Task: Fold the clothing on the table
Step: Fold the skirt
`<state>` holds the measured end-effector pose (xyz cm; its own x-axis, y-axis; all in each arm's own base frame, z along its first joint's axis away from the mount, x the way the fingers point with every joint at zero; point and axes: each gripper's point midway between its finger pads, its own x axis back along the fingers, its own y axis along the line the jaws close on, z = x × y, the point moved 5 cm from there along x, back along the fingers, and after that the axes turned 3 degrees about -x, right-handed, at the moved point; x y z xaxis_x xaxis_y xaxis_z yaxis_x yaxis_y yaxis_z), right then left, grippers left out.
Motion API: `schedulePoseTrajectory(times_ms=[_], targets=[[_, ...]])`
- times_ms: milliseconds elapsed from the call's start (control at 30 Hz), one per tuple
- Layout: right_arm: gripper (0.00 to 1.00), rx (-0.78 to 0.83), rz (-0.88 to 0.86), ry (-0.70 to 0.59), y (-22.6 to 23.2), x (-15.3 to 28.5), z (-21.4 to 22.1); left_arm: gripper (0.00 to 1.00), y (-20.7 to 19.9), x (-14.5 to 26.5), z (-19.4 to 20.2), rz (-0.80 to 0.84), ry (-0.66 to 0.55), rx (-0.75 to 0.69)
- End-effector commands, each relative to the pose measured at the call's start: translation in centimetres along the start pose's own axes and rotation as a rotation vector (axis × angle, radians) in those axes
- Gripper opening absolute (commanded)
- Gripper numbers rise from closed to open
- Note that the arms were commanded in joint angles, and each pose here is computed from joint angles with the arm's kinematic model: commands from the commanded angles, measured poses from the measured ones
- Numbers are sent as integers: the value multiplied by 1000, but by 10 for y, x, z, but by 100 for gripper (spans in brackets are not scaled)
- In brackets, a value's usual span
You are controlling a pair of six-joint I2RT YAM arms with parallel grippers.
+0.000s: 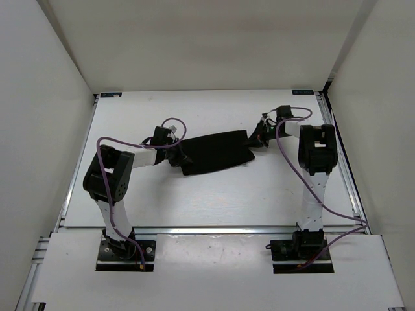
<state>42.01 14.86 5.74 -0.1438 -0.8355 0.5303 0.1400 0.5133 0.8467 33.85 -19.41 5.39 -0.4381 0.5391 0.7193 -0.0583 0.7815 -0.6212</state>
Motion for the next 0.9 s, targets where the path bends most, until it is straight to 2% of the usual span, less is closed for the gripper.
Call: schedulePoseTrajectory(times_ms=[0,433,667,867], targets=[[0,15,23,-100,3,37,-20,0,10,3,19,-44,60,8],[0,-11,192,-167,-21,67,-35,6,-51,33,-42,113,-99,-38],[0,-18,231,-199,-24,81,-41,7,-46,27,-37,107,-99,-23],[0,-10,221,-206,-20,86,-41,5,-33,-6,-14,56,-39,-7]])
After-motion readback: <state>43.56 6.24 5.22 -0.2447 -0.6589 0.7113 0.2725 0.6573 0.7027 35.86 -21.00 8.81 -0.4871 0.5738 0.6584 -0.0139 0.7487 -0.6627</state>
